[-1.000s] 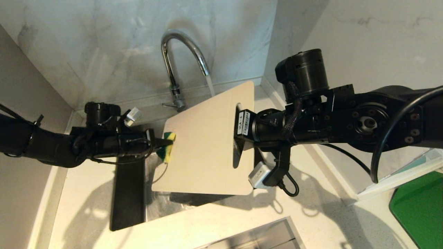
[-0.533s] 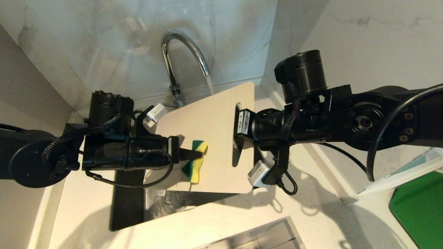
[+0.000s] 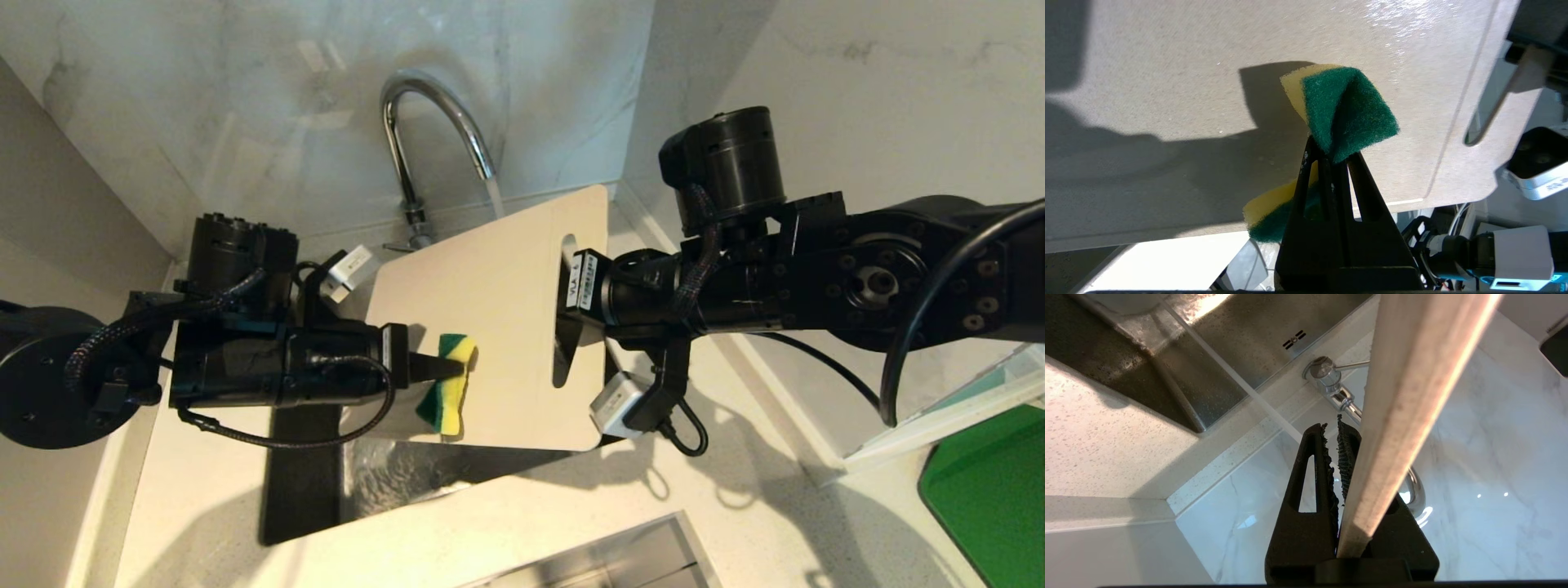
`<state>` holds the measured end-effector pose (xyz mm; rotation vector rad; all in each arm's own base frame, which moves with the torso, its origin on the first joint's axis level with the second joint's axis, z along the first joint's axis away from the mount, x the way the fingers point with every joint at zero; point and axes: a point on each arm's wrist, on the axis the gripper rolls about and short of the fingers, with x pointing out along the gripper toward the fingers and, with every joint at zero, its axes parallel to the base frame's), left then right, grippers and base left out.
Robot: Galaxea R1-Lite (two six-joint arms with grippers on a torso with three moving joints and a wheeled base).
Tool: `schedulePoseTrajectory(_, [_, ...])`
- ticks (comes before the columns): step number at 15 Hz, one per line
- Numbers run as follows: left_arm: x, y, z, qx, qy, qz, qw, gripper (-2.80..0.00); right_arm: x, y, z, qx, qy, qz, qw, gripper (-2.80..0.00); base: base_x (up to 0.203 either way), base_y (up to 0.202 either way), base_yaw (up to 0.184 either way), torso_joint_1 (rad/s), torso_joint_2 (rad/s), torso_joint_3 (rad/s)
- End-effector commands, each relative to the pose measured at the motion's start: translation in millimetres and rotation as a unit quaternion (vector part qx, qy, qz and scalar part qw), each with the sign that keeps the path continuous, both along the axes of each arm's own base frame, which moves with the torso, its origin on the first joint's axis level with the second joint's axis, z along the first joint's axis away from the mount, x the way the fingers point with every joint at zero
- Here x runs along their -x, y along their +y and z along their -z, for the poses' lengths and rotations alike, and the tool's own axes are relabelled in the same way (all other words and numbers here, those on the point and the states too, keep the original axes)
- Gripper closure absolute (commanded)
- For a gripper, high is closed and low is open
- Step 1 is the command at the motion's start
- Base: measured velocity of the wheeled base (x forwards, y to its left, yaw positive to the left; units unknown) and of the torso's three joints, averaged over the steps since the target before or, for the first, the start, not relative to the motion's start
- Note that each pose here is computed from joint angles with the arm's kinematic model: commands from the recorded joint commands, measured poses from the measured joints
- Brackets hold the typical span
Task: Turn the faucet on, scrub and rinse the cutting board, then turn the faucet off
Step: Scrub the cutting board underwater
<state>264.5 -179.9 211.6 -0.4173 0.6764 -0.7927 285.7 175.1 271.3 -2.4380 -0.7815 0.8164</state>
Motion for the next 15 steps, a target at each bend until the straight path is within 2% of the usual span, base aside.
schedulePoseTrajectory(1, [-7.6, 1.0, 9.1, -0.006, 0.013, -0.007, 0.9999, 0.00, 0.7, 0.0, -0.2, 0.004, -0.004, -0.004, 1.000, 0.00, 0.000, 0.000, 0.000, 0.000, 0.00, 0.000])
schedulePoseTrajectory(8, [-27.4, 23.6, 46.4, -0.025, 0.042, -0.051, 0.9975, 0.00, 4.3, -2.1, -4.2, -0.004, -0.004, -0.001, 1.000, 0.00, 0.000, 0.000, 0.000, 0.000, 0.00, 0.000])
schedulePoseTrajectory(10, [-31.4, 34.7, 53.7, -0.020, 0.027, -0.068, 0.9971, 0.00, 5.7, -3.0, -5.9, -0.005, -0.006, -0.001, 1.000, 0.00, 0.000, 0.000, 0.000, 0.000, 0.00, 0.000])
schedulePoseTrajectory(15, [-41.7, 65.4, 76.3, -0.041, 0.051, -0.108, 0.9920, 0.00, 10.2, -5.6, -10.6, -0.009, -0.012, -0.001, 1.000, 0.00, 0.000, 0.000, 0.000, 0.000, 0.00, 0.000])
